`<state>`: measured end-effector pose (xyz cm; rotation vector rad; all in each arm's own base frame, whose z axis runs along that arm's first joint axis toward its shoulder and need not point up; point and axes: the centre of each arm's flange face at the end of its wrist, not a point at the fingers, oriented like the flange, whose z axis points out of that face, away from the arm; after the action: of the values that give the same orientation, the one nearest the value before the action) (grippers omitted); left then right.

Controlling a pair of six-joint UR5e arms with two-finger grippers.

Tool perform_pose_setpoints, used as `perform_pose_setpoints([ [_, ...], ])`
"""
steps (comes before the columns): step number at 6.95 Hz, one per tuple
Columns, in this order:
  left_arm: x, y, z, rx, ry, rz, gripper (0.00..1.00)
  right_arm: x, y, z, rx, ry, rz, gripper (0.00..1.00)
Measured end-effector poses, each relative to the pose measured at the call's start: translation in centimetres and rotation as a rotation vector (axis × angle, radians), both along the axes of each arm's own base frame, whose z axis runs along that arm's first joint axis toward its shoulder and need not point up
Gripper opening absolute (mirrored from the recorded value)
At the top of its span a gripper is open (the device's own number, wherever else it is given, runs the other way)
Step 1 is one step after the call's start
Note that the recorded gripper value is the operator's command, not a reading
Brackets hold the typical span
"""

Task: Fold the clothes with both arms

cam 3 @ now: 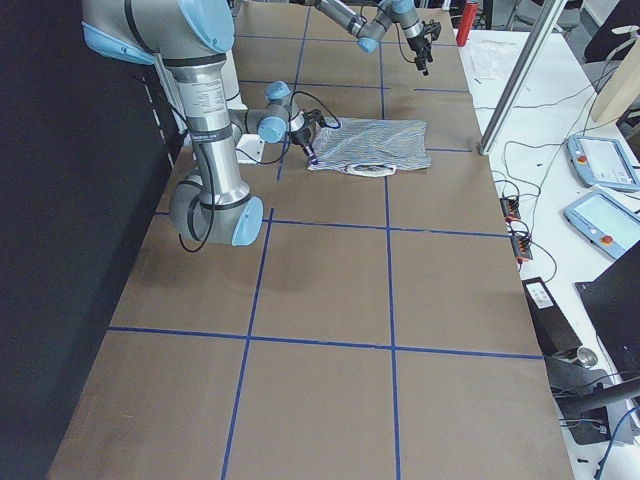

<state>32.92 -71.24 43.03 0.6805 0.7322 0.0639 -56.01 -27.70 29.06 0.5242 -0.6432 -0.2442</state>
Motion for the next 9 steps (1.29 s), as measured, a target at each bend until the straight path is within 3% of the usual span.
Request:
perform_pose_setpoints([
  [3,0.1,0.0,0.0,0.000,0.000,0.001,1.00,1.4,-0.3,0.6,-0.005,-0.002,0.022,0.00],
  [5,0.1,0.0,0.0,0.000,0.000,0.001,1.00,2.8,0.2,2.8,-0.038,0.009,0.063,0.00],
  [6,0.1,0.0,0.0,0.000,0.000,0.001,1.00,2.9,0.5,3.5,-0.056,0.007,0.088,0.11],
  [7,0.1,0.0,0.0,0.000,0.000,0.001,1.00,2.9,0.7,3.8,-0.075,-0.002,0.113,0.49],
  [8,0.1,0.0,0.0,0.000,0.000,0.001,1.00,2.7,1.2,4.1,-0.101,-0.019,0.154,0.99],
  [9,0.1,0.0,0.0,0.000,0.000,0.001,1.00,2.5,1.8,4.3,-0.122,-0.036,0.189,1.00],
])
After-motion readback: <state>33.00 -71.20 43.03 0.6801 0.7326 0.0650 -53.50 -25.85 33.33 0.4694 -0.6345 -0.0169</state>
